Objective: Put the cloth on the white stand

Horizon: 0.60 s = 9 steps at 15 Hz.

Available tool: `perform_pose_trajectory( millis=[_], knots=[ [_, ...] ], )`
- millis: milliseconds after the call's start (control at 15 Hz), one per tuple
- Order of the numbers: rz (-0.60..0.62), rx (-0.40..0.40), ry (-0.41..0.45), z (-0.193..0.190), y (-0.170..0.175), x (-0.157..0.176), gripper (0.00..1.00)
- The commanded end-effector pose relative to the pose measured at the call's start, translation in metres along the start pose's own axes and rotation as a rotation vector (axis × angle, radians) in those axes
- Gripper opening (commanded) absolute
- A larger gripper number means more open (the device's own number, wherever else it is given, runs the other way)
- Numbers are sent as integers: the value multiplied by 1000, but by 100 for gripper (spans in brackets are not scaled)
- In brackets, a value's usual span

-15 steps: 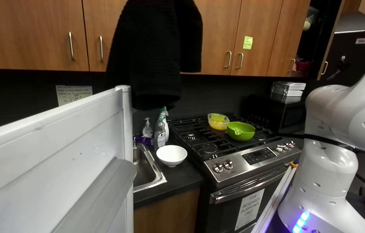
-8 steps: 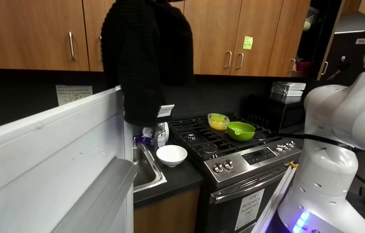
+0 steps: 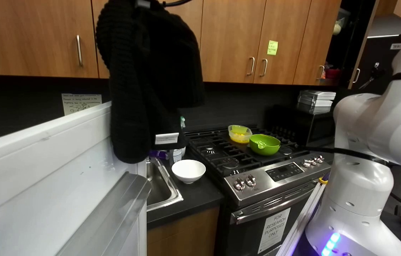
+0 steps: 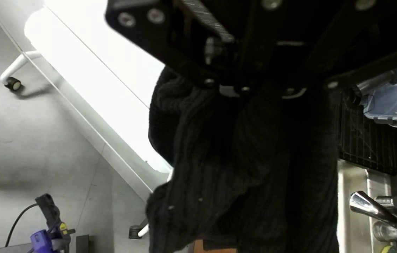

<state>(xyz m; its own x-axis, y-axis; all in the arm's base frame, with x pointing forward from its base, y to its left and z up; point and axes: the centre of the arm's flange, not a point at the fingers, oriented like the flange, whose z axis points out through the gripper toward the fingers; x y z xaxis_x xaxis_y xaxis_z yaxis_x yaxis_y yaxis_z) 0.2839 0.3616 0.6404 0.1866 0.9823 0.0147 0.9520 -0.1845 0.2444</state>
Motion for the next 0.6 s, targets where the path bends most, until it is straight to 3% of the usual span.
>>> perform_pose_trajectory(
  millis=[0, 533],
  knots=[
    [-48, 3, 32, -11, 12, 17, 2],
    [-136, 54, 33, 5, 2, 65, 2]
  ],
)
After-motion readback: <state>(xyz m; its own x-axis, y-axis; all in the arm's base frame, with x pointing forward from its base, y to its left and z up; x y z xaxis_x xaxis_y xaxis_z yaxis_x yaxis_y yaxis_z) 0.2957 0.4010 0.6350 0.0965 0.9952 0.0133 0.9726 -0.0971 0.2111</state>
